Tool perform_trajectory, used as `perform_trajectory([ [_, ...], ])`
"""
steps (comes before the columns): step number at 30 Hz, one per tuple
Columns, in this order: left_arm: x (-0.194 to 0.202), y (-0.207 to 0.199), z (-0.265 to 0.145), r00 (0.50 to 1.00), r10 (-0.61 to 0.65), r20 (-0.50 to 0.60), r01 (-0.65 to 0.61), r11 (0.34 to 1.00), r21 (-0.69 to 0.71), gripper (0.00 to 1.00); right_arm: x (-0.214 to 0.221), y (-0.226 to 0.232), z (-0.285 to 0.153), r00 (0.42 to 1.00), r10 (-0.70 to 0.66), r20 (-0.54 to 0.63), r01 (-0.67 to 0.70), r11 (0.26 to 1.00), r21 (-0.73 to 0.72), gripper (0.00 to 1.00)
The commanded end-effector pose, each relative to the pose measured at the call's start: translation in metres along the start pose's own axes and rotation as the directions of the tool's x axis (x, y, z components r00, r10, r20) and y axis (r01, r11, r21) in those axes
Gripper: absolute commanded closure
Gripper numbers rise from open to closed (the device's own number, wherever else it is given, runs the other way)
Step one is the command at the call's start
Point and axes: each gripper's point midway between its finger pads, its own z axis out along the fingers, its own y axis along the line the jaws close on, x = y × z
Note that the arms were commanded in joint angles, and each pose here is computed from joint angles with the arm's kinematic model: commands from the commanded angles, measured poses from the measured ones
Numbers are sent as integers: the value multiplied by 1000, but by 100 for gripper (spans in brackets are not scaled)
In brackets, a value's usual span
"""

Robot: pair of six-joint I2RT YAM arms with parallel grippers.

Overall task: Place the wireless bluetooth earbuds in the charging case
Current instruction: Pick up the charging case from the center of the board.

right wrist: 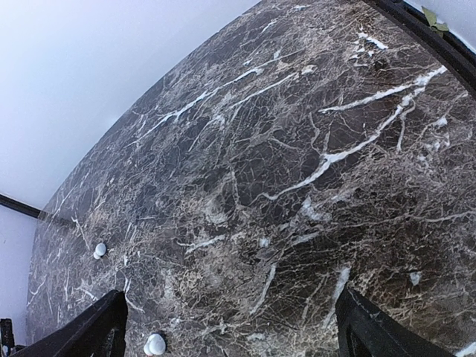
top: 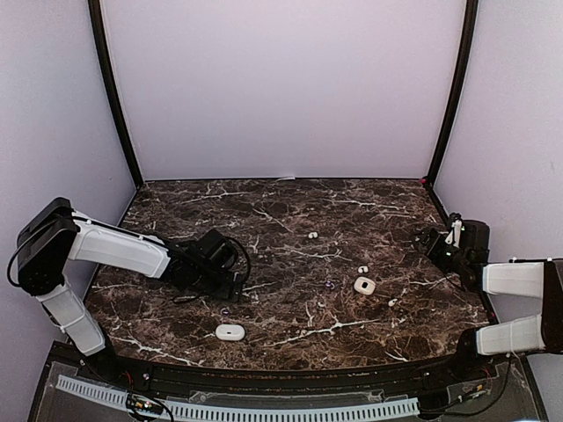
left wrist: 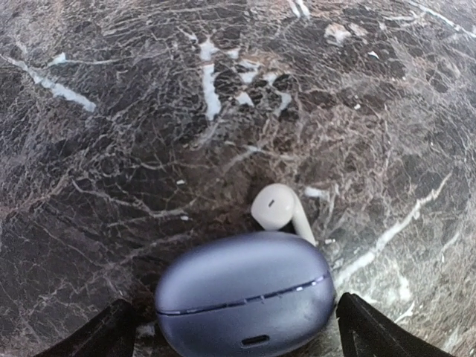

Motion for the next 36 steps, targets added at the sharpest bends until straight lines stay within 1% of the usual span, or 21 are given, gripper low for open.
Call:
perform_trajectory([
  [1,12,11,7,999,-9,-52,5,997,-73,9,-16,11,-2,999,-16,46,18,999,-36,3],
  [5,9,9,9,999,-8,-44,5,998,-69,24,-15,10,-1,999,-16,41,17,999,-35,3],
  [6,8,8,9,999,-5,-42,3,998,-66,29,-15,10,0,999,-15,41,16,999,-35,3],
  [9,6,5,6,1000,10,-26,-11,999,-42,48,-14,10,0,999,-15,37,17,999,-36,3],
  [10,5,3,4,1000,17,-15,-18,1000,-22,51,-14,11,0,999,-17,37,18,999,-40,3],
  [13,-4,-8,-11,997,54,61,-58,996,74,51,-11,18,1,999,-27,21,29,996,-81,3],
  [15,-10,-14,-23,988,88,123,-104,986,129,50,-10,30,1,999,-43,12,45,989,-139,2],
  [19,-27,-31,-51,955,144,261,-206,952,227,50,3,59,6,995,-91,-52,76,967,-243,2],
  [21,-34,-45,-68,921,180,344,-289,910,297,49,16,80,11,985,-130,-111,91,949,-303,2],
  [22,-35,-52,-77,903,190,386,-328,885,331,48,25,93,12,976,-157,-150,97,934,-344,4],
  [25,-35,-71,-101,829,212,518,-457,791,408,47,56,143,10,929,-275,-248,132,872,-472,10],
  [28,-39,-83,-118,740,232,632,-568,719,401,47,83,189,-3,881,-375,-289,155,805,-573,10],
  [32,-45,-97,-125,639,277,717,-677,644,356,48,111,241,-28,831,-454,-321,118,708,-696,10],
  [36,-50,-107,-120,585,312,749,-729,608,316,48,138,277,-42,783,-516,-348,97,653,-751,10],
])
